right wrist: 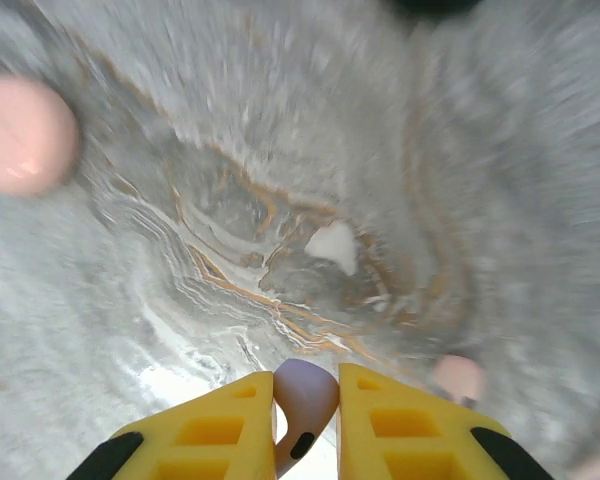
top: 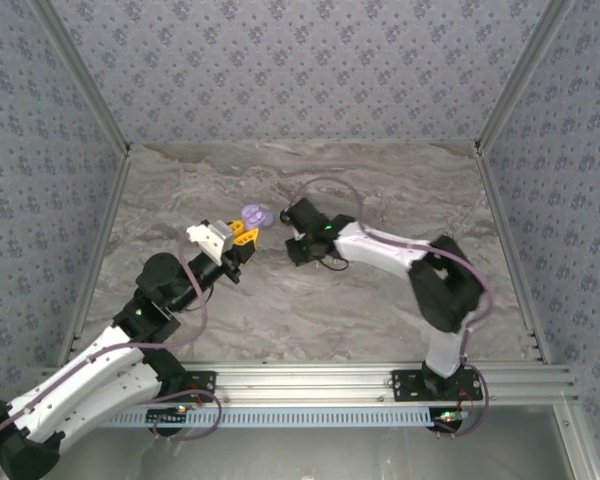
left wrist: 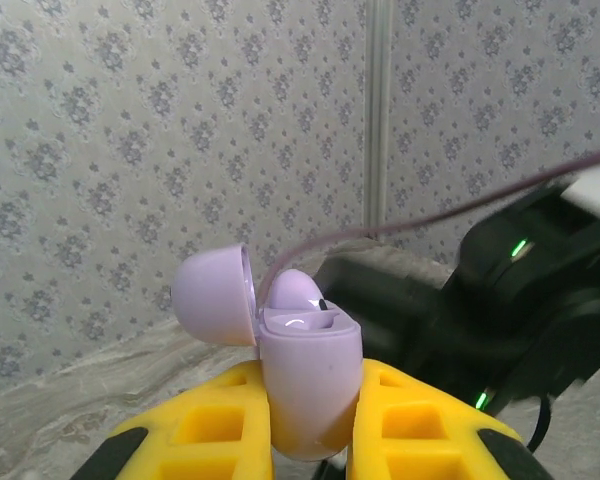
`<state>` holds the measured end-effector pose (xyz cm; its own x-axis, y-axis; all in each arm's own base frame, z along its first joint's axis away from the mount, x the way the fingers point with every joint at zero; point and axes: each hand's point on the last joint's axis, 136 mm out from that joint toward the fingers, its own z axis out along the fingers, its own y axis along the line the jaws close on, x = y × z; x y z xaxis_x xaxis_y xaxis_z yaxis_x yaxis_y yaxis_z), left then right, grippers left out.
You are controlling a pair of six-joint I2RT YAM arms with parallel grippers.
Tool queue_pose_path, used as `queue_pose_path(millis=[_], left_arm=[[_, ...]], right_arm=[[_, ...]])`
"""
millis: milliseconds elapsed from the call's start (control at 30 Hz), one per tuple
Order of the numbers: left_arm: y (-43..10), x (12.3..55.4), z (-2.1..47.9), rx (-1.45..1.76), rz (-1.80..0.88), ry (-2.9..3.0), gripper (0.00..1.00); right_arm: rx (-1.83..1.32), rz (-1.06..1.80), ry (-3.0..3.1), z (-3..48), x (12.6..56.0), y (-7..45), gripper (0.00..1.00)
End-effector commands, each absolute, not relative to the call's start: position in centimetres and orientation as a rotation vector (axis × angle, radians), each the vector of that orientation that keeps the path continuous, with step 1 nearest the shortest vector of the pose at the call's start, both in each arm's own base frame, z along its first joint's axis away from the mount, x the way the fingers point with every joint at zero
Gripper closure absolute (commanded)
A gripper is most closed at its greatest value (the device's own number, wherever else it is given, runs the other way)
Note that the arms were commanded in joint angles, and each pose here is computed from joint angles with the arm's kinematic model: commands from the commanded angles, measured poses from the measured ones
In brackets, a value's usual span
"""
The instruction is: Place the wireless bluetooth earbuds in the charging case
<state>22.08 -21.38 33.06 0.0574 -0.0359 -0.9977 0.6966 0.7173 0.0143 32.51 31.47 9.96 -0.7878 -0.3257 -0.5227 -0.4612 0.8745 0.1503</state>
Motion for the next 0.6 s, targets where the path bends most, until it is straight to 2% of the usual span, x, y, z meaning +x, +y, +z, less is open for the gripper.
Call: queue_pose_path(millis=[0,367,567], left_arm=[[-22.6,21.8,33.8,0.597,-0.683,1.377,1.0],[-27.6,22.8,32.9,0.713,-0.841,1.4,1.0],[-30.0,23.0,32.6,0.765,-0.938,1.386,1.0]], right_arm=[[-0.552,0.502,2.345,16.8,33.2,30.2,0.79],[-0.599,0.764,1.876,31.4,28.6,25.3,0.78],[-0.666,0.834,1.687,35.9,25.5,25.4,0.78]])
